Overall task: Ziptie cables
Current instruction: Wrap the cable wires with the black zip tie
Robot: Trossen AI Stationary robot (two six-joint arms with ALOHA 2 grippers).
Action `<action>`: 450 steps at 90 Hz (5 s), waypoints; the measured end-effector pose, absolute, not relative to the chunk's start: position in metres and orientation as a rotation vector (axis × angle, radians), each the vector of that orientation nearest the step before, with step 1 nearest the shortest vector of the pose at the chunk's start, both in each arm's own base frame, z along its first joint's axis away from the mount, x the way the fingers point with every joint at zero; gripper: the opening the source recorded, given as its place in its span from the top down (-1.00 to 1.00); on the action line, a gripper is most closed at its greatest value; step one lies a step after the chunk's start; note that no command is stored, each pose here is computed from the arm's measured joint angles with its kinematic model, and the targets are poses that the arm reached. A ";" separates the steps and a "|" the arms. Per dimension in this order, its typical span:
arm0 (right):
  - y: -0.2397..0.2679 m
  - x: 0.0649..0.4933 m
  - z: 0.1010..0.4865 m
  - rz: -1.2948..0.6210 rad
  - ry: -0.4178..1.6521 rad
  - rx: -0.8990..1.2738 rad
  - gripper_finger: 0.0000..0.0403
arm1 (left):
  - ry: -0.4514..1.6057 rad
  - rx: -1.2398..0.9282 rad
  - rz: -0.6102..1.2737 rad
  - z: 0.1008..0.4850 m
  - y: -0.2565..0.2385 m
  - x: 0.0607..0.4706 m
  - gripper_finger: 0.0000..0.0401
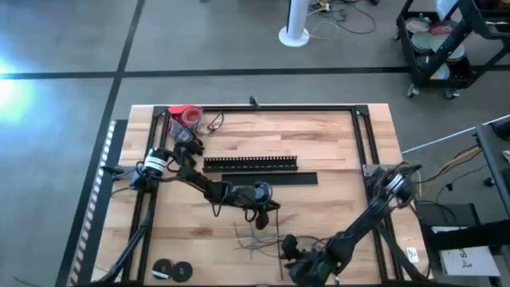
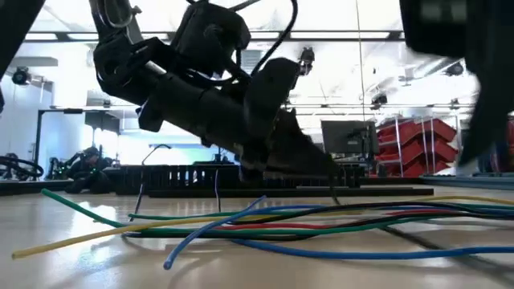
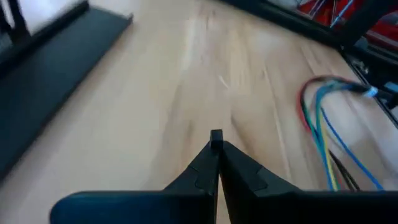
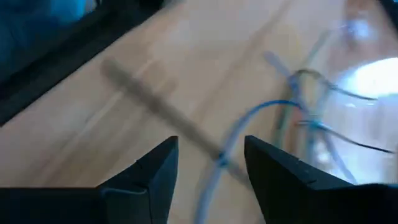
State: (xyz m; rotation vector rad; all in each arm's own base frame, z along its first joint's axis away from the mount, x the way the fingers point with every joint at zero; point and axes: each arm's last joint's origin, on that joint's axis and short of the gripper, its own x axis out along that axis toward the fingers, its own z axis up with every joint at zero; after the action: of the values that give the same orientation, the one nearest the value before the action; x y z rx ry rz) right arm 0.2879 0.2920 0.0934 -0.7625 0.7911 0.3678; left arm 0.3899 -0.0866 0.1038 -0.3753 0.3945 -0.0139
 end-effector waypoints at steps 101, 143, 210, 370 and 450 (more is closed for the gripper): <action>0.371 0.270 0.061 0.156 0.755 -0.608 0.14 | 0.406 -0.455 0.074 0.098 -0.119 0.381 1.00; 0.373 0.270 0.059 0.160 0.698 -0.743 0.13 | 0.413 -0.455 0.123 0.096 -0.118 0.380 1.00; 0.370 0.278 0.060 0.059 0.600 -0.832 0.37 | 0.419 -0.462 0.125 0.096 -0.118 0.380 1.00; 0.292 0.281 0.075 -0.038 0.598 0.551 1.00 | 0.295 0.038 -0.086 0.117 -0.148 0.373 1.00; 0.229 0.281 0.079 0.162 0.480 0.931 1.00 | 0.306 0.392 -0.073 0.142 -0.216 0.374 1.00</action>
State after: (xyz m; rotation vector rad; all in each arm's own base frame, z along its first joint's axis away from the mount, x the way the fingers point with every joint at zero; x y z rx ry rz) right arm 0.2805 0.2292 0.0788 0.9305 0.4796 0.1616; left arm 0.3744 -0.2158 0.1416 0.3919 0.3063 -0.0728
